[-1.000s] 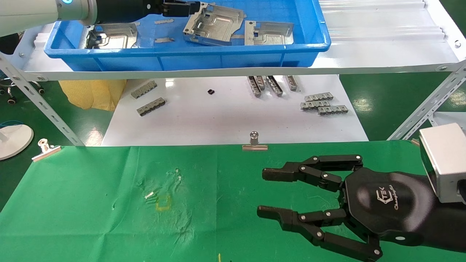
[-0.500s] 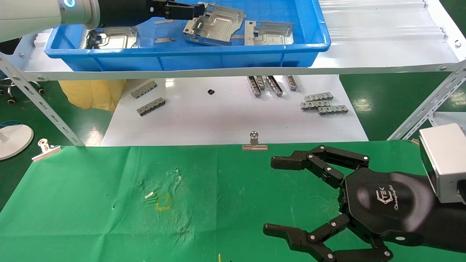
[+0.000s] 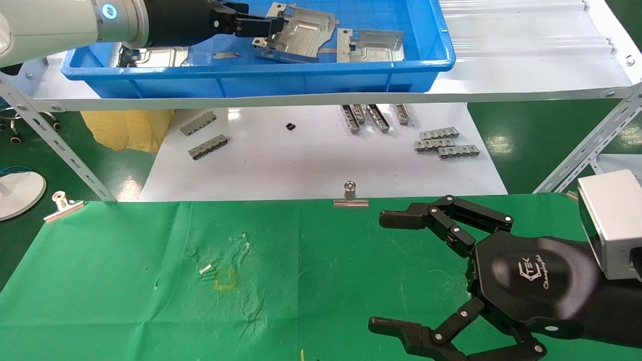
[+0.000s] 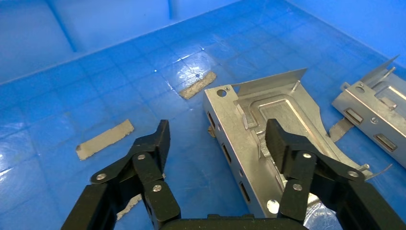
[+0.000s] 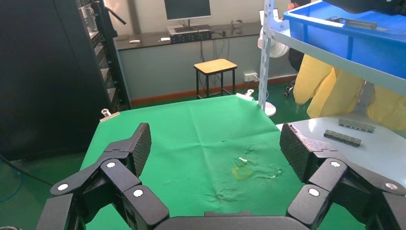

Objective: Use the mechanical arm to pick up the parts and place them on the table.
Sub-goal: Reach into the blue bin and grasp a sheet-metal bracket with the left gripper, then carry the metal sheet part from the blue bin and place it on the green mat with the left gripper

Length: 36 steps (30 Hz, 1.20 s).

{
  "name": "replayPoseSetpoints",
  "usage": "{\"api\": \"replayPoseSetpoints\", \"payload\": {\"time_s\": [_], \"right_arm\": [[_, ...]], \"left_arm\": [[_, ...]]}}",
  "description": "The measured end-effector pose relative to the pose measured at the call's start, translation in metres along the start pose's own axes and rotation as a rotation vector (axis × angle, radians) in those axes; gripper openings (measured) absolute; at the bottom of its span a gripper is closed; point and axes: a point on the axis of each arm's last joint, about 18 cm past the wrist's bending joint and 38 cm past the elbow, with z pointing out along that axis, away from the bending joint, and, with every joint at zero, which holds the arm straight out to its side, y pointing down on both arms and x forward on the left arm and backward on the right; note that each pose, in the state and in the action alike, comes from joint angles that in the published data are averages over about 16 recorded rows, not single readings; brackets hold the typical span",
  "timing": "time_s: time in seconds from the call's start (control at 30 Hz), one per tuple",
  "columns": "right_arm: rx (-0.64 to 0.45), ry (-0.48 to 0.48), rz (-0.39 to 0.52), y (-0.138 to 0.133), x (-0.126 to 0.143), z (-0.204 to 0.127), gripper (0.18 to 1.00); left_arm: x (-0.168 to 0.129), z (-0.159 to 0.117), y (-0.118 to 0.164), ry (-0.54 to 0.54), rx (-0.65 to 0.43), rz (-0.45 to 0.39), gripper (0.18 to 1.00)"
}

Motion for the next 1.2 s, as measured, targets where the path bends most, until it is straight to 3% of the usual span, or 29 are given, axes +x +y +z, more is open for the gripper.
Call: {"api": "replayPoseSetpoints", "payload": {"time_s": [0.33,0.67,0.87,1.2], "right_arm": [[0.0,0.0,0.0,0.0,0.0,0.0,0.998],[0.0,0.0,0.0,0.0,0.0,0.0,1.0],[0.0,0.0,0.0,0.0,0.0,0.0,1.0],[0.0,0.0,0.0,0.0,0.0,0.0,1.0]], "left_arm": [[0.0,0.006,0.002,-0.025,-0.011,0.01,0.634],[-0.005,0.009,0.002,-0.075,0.0,0.001,0.405],[-0.012,0.006,-0.007,-0.104,0.037,-0.013,0.318],[-0.023,-0.019,-0.032,-0.07,0.135,0.0,0.276]]}}
